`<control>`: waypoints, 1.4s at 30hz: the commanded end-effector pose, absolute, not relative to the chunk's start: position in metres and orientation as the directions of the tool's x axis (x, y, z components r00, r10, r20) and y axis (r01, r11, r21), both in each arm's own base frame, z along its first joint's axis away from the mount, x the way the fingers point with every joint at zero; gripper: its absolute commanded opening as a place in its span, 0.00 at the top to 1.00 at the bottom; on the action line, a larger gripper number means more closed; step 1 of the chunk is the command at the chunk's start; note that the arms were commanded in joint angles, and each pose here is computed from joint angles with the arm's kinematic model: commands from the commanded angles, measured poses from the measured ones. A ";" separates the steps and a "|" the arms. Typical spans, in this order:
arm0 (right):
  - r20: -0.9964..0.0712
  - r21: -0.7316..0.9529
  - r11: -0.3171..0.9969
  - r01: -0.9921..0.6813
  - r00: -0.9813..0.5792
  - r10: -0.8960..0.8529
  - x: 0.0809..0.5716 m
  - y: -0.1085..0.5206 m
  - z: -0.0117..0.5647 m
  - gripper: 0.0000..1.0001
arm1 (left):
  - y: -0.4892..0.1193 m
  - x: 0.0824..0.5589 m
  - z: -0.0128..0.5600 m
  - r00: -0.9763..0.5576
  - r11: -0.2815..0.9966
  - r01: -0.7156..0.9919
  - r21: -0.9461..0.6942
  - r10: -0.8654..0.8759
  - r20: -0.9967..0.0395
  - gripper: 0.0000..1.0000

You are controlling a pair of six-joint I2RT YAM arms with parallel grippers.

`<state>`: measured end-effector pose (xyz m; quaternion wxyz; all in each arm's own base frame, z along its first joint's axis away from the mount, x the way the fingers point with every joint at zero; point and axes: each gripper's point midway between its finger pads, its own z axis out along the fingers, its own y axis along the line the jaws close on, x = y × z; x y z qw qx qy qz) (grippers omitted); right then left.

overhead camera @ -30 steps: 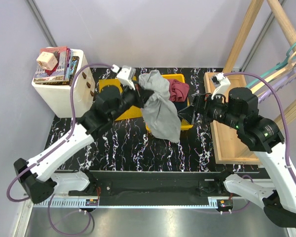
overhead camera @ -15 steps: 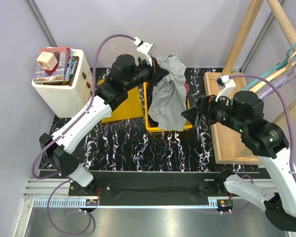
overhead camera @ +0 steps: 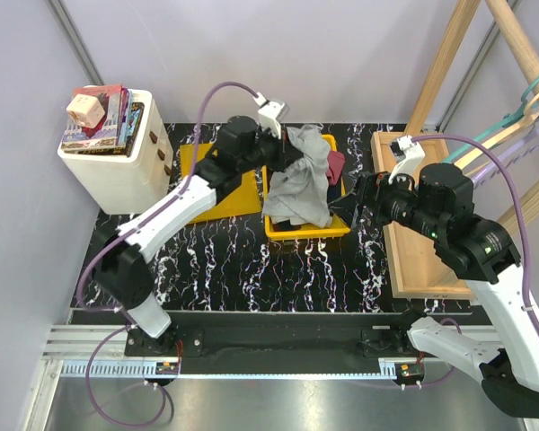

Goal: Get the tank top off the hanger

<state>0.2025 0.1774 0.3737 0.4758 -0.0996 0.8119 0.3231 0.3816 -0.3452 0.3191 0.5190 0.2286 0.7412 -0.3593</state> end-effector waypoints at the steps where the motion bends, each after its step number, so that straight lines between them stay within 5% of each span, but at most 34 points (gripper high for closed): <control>1: -0.843 0.432 0.760 -0.485 -0.518 0.149 0.203 0.181 0.376 0.02 | -0.371 0.383 0.265 -0.471 0.564 0.709 -0.424 -0.069 -0.879 1.00; 8: -0.835 0.439 0.755 -0.487 -0.533 0.141 0.203 0.184 0.370 0.02 | -0.395 0.394 0.126 -0.723 0.589 0.562 -0.581 0.009 -0.690 1.00; 14: -0.831 0.427 0.767 -0.479 -0.541 0.125 0.202 0.181 0.363 0.01 | -0.379 0.400 0.109 -0.749 0.623 0.504 -0.598 -0.028 -0.662 0.99; 22: -0.824 0.431 0.765 -0.478 -0.555 0.117 0.205 0.185 0.357 0.01 | -0.359 0.383 0.176 -0.665 0.617 0.575 -0.537 -0.029 -0.746 0.37; 27: -0.828 0.425 0.770 -0.476 -0.548 0.119 0.204 0.183 0.358 0.01 | -0.342 0.358 0.229 -0.596 0.590 0.620 -0.517 -0.073 -0.799 0.21; 28: -0.827 0.424 0.772 -0.473 -0.549 0.118 0.204 0.182 0.357 0.01 | -0.339 0.354 0.235 -0.589 0.585 0.625 -0.516 -0.079 -0.804 0.12; 35: -0.824 0.394 0.810 -0.435 -0.557 0.101 0.211 0.176 0.347 0.00 | -0.306 0.302 0.283 -0.503 0.537 0.677 -0.504 -0.163 -0.849 0.07; 42: -0.817 0.382 0.817 -0.431 -0.572 0.080 0.226 0.199 0.351 0.00 | -0.271 0.233 0.251 -0.560 0.458 0.644 -0.613 -0.263 -0.785 0.07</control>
